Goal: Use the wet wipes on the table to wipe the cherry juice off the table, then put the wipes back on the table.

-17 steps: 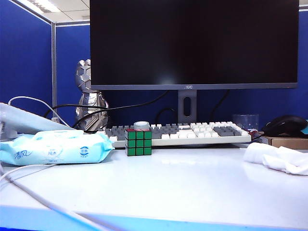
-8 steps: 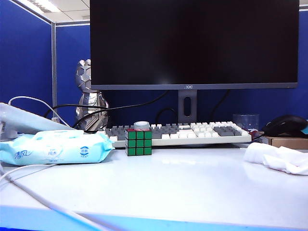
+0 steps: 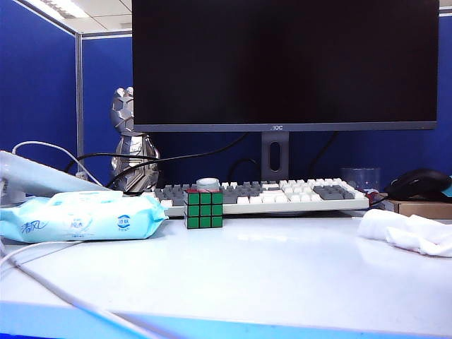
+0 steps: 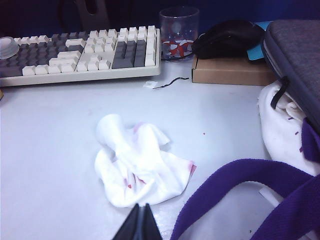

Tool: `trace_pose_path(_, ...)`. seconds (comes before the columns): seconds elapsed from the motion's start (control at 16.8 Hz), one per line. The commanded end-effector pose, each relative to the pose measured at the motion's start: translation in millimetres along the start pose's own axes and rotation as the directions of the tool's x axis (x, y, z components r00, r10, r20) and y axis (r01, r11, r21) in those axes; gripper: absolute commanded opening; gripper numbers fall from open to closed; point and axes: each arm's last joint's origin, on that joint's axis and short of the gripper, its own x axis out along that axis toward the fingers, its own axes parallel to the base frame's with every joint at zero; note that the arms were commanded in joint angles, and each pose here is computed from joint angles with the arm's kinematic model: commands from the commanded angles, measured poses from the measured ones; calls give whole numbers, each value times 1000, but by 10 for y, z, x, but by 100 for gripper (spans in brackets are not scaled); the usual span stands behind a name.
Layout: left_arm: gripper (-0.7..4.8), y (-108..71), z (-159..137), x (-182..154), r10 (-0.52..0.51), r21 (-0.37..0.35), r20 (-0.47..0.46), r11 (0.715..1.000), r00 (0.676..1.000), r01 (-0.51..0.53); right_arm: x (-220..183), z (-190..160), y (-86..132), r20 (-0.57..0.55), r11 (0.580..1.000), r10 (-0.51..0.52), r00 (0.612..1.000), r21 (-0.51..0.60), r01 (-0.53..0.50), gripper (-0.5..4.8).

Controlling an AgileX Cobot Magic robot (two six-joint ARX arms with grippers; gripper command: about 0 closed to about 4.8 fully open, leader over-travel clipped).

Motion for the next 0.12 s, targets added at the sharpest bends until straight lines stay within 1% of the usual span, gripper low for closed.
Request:
trace_pose_path(0.06, 23, 2, -13, -1, 4, 0, -11, 1000, 1000, -4, 0, 2, -2, 2, 1000, -6, 1000, 4, 6, -5)
trace_pose_path(0.12, 23, 2, -13, -1, 4, 0, -11, 1000, 1000, -4, 0, 2, -2, 2, 1000, -6, 1000, 4, 6, -5)
